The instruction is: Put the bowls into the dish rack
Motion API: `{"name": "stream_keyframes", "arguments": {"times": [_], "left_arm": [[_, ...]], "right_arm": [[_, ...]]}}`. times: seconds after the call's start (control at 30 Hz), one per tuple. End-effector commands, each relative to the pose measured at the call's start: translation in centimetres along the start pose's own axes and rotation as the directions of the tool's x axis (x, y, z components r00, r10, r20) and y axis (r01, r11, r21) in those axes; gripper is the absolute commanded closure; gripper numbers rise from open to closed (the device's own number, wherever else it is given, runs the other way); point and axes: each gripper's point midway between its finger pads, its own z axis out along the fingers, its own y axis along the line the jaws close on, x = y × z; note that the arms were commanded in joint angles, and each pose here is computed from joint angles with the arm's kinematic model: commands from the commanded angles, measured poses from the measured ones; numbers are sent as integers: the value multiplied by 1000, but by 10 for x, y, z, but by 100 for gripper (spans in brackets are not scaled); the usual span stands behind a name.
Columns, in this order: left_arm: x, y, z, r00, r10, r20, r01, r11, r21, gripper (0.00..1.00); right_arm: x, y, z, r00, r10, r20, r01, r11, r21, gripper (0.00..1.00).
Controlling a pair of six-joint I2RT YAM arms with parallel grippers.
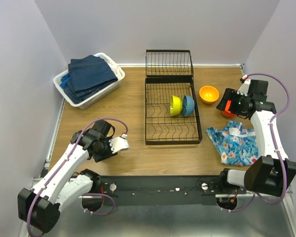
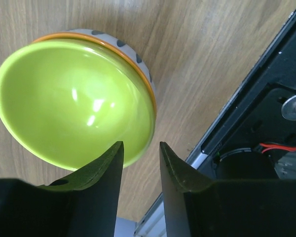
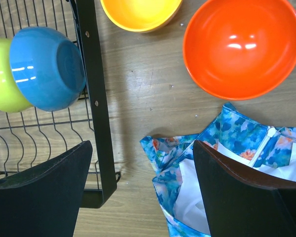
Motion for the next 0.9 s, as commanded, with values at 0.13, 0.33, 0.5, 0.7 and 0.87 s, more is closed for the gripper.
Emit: {"name": "stream_keyframes", "arguments": {"times": [0.13,0.33,0.5,0.7,0.87], "left_arm": [[-6,13,6,1000,5,13,-4,999,-45,60],[-4,11,9,1000,21,11,-21,999,-36,61],[-1,8,11,999,48,9,-48,999,-24,62],[-3,6,11,998,53,30,-52,998,-29,62],[-3,6,17,999,43,26,-42,999,-20,64]], "right_arm": [[3,1,1,1000,4,-14,-4,1000,-17,9],[1,1,2,1000,8,-8,-8,1000,-15,9],[1,0,1,1000,9,-10,-9,1000,-14,9],[4,0,2,1000,13,-14,-13,1000,-12,9],[3,1,2,1000,22,-8,-22,1000,-12,9]]}}
